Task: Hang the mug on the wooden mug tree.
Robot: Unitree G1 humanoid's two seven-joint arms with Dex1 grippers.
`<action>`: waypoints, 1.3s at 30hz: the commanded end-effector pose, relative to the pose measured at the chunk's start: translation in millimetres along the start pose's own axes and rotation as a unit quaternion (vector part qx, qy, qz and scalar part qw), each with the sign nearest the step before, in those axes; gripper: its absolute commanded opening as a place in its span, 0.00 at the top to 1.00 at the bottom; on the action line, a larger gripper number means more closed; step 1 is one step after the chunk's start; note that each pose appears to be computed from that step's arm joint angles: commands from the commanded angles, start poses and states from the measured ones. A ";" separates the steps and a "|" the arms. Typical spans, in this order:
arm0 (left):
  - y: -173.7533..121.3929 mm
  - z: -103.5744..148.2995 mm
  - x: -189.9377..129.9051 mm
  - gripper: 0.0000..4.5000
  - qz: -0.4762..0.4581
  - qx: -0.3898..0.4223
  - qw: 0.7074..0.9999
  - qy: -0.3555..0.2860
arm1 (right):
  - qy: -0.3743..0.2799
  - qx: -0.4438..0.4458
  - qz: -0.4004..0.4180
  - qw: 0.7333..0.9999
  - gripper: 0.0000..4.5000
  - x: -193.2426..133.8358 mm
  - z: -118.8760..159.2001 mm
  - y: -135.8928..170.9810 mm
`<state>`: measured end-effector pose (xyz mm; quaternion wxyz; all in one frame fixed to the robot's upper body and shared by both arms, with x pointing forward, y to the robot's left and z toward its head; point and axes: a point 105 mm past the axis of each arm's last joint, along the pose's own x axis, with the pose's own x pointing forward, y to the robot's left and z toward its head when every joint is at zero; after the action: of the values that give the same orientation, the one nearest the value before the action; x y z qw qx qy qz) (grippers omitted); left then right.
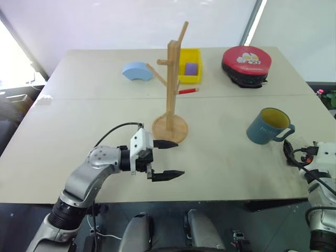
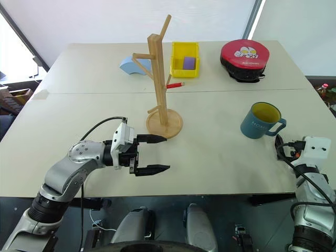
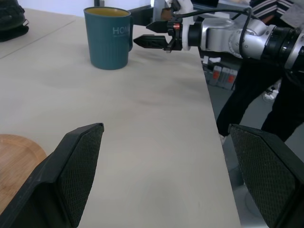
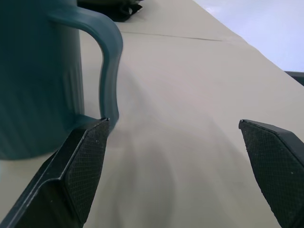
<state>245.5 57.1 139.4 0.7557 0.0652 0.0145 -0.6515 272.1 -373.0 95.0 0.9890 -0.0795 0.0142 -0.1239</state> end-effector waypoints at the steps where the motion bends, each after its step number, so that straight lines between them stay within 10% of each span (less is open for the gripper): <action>1: -4.5 12.0 -1.5 0.00 -0.002 0.021 1.000 -0.014 | -0.026 -0.010 0.008 1.000 0.01 3.5 15.2 -1.8; 20: -2.7 15.7 0.3 0.00 0.004 0.025 0.999 -0.021 | -0.014 0.021 0.042 0.999 0.01 29.6 8.8 10.9; 23: -0.3 15.9 -0.7 0.00 0.009 0.028 0.999 -0.019 | -0.013 0.038 0.061 0.997 0.18 35.7 6.0 19.1; 30: 2.9 14.8 -4.8 0.00 0.022 0.032 0.999 -0.015 | -0.029 0.048 0.095 0.994 0.98 36.6 11.1 31.7; 39: 23.5 6.8 -23.8 0.00 0.079 0.039 0.996 -0.004 | -0.096 -0.217 0.300 0.924 0.99 -6.0 59.6 126.5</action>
<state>263.1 78.0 143.3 0.7977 0.0815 0.0013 -0.5976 302.7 -270.8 116.8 0.9549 -0.2584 0.0029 0.1463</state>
